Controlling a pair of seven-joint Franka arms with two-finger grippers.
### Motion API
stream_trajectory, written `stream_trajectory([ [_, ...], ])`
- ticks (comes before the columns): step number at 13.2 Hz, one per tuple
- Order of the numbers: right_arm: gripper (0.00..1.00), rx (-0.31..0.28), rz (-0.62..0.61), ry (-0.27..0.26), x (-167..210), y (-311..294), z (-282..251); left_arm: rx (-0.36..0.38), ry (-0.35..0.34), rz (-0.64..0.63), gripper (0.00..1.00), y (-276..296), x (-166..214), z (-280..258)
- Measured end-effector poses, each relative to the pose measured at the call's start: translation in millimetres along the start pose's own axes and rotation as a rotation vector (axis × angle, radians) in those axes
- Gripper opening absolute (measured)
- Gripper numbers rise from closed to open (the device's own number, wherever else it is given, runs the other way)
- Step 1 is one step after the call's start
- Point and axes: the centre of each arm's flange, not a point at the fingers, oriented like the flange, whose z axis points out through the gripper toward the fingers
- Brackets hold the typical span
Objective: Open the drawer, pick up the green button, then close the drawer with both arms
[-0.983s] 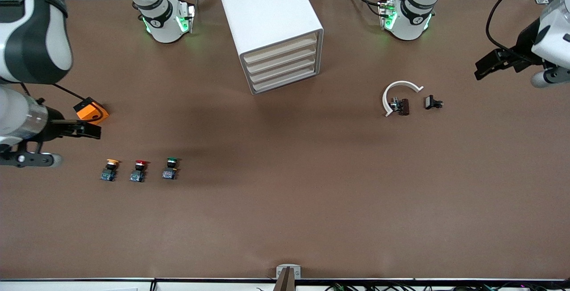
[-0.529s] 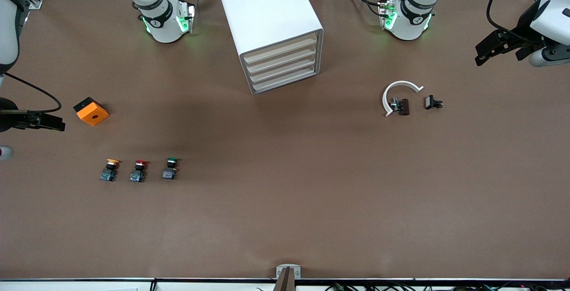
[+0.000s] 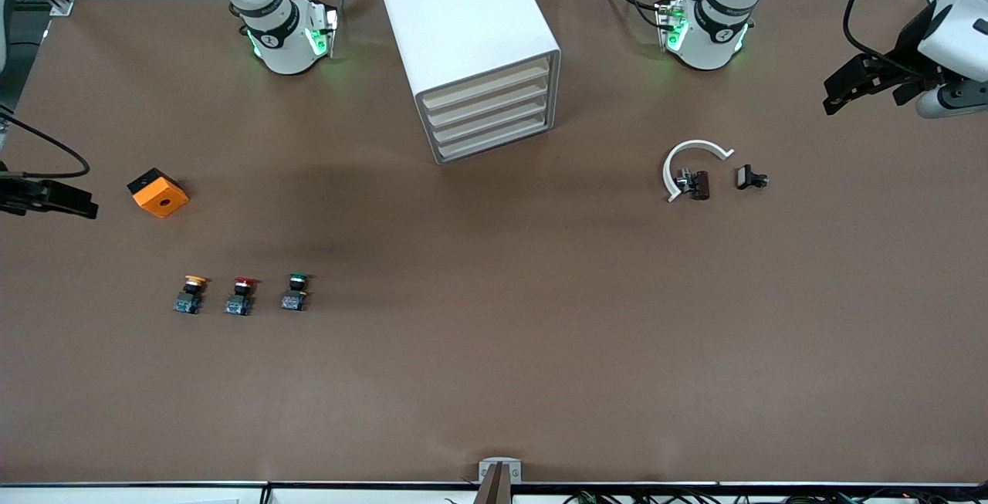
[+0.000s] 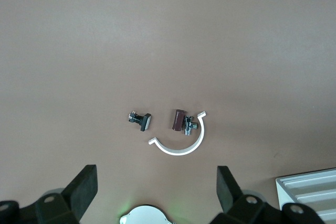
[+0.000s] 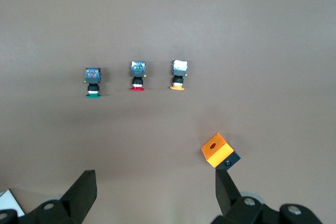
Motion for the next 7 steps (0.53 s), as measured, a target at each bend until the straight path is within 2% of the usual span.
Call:
stream_trajectory([
  [1,1.0,0.005,0.001,0.01,-7,-1,-12,0.0,0.0,-0.004,1.0,-2,0,0],
  [4,1.0,0.046,0.005,-0.006,-33,-6,-34,-0.001,-0.001,-0.007,1.0,-4,1,0],
  [7,1.0,0.058,0.005,-0.03,-64,-6,-26,-0.001,-0.002,-0.007,1.0,-3,1,1],
])
